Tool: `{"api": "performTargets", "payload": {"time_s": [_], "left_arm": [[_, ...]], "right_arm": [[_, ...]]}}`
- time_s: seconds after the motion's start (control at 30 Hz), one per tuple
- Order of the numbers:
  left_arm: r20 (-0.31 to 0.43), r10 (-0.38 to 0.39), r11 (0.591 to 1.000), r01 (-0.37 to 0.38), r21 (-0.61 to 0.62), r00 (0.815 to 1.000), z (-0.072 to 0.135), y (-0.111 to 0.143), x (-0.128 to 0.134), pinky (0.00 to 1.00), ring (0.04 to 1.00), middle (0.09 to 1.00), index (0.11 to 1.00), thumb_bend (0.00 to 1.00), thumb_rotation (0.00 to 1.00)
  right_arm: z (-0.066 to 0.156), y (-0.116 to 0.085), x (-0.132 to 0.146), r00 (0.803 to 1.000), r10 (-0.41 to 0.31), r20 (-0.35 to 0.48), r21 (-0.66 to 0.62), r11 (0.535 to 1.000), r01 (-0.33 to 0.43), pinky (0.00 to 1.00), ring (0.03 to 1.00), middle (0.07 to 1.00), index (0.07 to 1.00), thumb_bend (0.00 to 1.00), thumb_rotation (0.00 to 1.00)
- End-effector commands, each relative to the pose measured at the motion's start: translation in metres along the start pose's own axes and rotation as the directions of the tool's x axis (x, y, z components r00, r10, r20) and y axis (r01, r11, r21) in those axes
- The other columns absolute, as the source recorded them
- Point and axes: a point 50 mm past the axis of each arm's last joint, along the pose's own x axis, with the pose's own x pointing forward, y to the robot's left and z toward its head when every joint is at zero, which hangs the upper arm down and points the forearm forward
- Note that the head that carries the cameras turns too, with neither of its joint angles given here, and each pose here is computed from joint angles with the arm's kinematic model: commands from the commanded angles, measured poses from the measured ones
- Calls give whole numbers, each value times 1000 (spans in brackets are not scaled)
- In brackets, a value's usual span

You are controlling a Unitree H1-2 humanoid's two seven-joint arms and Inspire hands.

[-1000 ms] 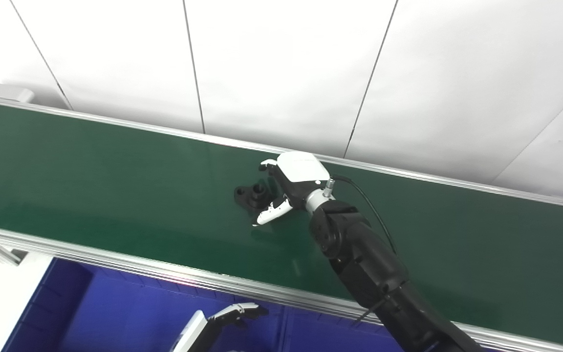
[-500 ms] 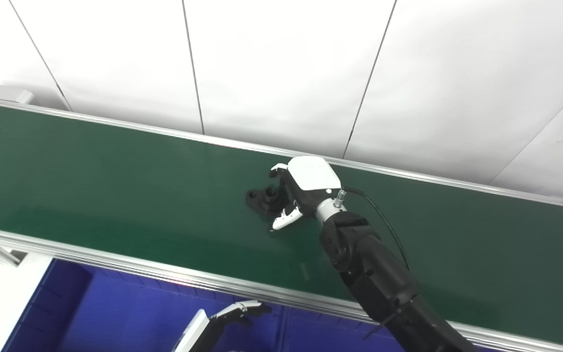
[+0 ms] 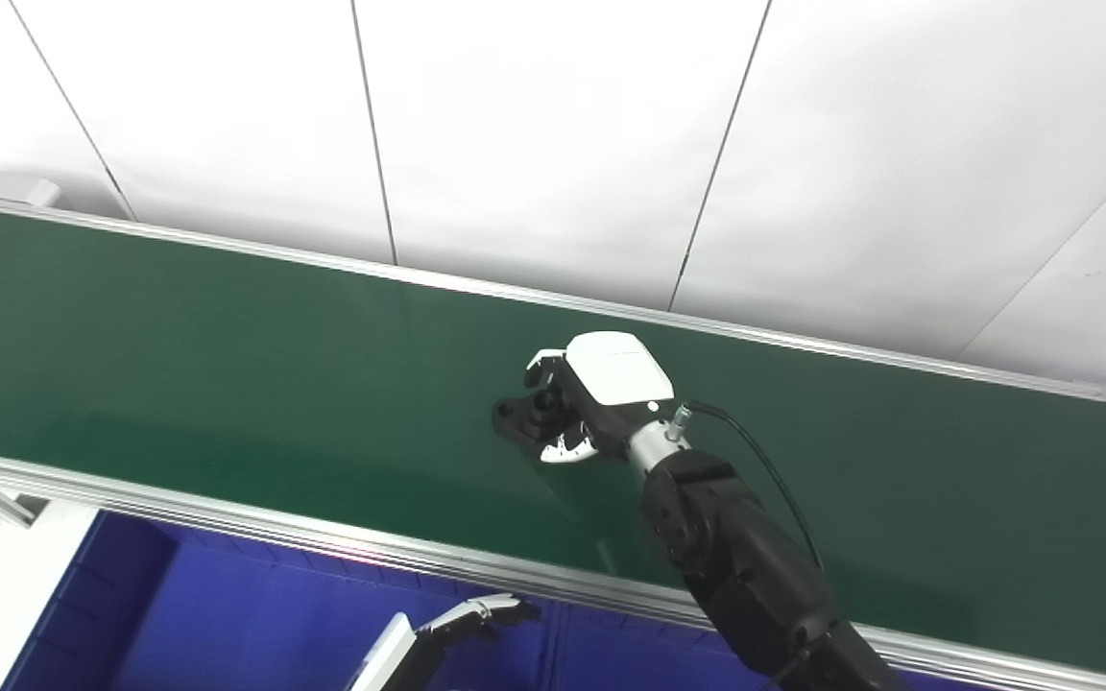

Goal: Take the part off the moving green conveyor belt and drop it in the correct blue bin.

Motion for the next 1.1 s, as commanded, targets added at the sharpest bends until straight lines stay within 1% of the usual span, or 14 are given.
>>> {"api": "performTargets", "payload": {"time_s": [0.0,0.07,0.17,0.3,0.33,0.37,0.4,0.47,0.63,0.7,0.8,0.9,1.0,1.07], "left_arm": [[40,11,1000,-10,-20,999,7,5,1,676,768,824,766,689,419],[39,12,1000,-11,-21,999,7,5,0,677,768,824,766,689,416],[38,13,1000,-13,-20,999,6,5,0,675,766,820,765,693,419],[38,11,1000,-11,-22,999,7,6,0,677,768,822,766,693,423],[40,11,1000,-10,-20,999,7,6,0,675,768,822,766,690,426],[41,15,1000,-15,-19,999,7,6,0,675,768,822,766,689,427],[42,18,1000,-18,-18,999,7,5,0,672,765,820,763,693,423],[40,22,1000,-21,-20,999,7,5,0,670,762,819,761,698,428],[30,17,999,-17,-28,999,7,6,0,674,764,822,763,705,420],[31,21,1000,-20,-24,999,7,7,0,670,761,821,762,705,415],[32,21,1000,-20,-23,999,7,7,0,672,763,821,761,707,410],[33,20,1000,-20,-21,999,7,8,0,674,763,821,762,705,416],[35,17,1000,-17,-17,999,7,8,0,673,764,822,763,699,411],[34,17,1000,-16,-17,999,6,8,0,674,765,823,763,702,408]], "right_arm": [[10,37,-10,991,130,41,11,991,-131,420,518,491,682,562,0],[11,39,-10,990,136,40,13,991,-137,422,521,491,689,562,0],[11,42,-11,991,129,44,16,991,-130,378,474,490,675,562,0],[10,44,-12,991,123,48,16,992,-124,376,474,489,659,561,0],[10,44,-13,991,120,51,15,993,-121,363,458,474,581,540,0],[9,44,-14,992,112,64,18,993,-114,358,453,468,555,532,0],[8,44,-14,992,107,73,20,994,-109,331,419,458,527,530,0],[6,44,-16,992,86,91,17,996,-88,269,349,443,508,526,0],[2,45,-18,993,45,109,11,999,-46,228,302,424,505,524,0],[1,44,-18,993,32,111,5,999,-33,187,250,422,496,524,0],[1,39,-18,993,-4,118,20,1000,2,149,205,420,489,525,0],[2,32,-20,993,-22,114,38,999,18,142,200,418,488,527,0],[2,23,-24,991,-67,120,70,996,59,128,185,435,487,528,0],[3,17,-27,988,-87,125,70,994,78,138,195,427,488,528,0]]}}
